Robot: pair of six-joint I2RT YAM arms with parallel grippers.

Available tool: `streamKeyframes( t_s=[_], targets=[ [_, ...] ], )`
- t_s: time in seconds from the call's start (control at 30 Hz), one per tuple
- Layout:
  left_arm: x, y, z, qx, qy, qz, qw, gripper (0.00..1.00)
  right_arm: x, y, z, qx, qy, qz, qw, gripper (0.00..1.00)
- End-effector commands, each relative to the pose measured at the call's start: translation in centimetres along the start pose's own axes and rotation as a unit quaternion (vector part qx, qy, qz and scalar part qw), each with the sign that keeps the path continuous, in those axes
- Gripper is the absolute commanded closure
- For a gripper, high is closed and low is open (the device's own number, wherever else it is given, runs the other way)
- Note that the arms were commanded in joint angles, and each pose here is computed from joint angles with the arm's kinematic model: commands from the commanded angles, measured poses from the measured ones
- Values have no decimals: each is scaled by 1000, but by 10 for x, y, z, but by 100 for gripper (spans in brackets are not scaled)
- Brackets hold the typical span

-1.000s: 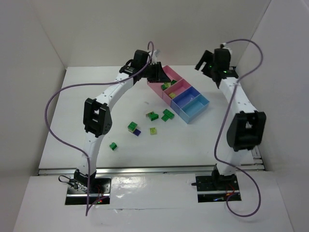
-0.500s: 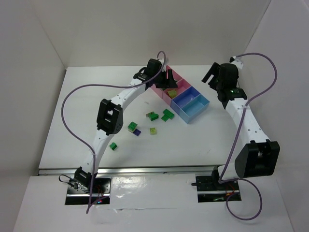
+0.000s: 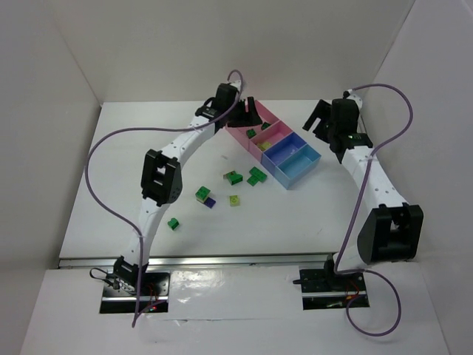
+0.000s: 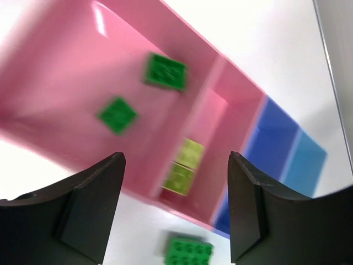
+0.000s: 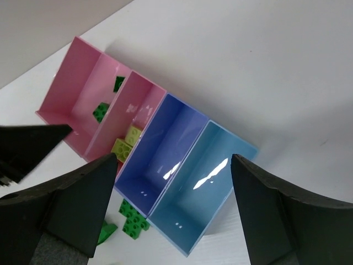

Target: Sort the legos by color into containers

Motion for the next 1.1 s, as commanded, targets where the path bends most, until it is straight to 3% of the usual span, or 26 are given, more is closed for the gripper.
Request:
streamKeyframes(
  t_s=[0.0,0.47,0.83,1.07],
  targets=[
    [-36,28,60,-34,-85,55,994,22,0,8,3,1,5,20,1000,9],
    [-4,98,68,-51,-130,160,977,19,7,11,-7,-1,27,33,999,7],
    [9,115,44,-46,-99,179,978,21,12,12,-13,-1,39,37,999,7],
    [-5,156,30,-66,-69,220,971,24,14,11,-18,-2,50,37,998,7]
  ],
)
Point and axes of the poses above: each gripper's point midway between its finger pads, its own x axis out along the fingers, its own y axis along the line the jaws close on, z = x × y, the point moved 4 cm from there along -x, back along the fingers, and after that the axes turned 4 degrees about -x, right-handed, at the moved point
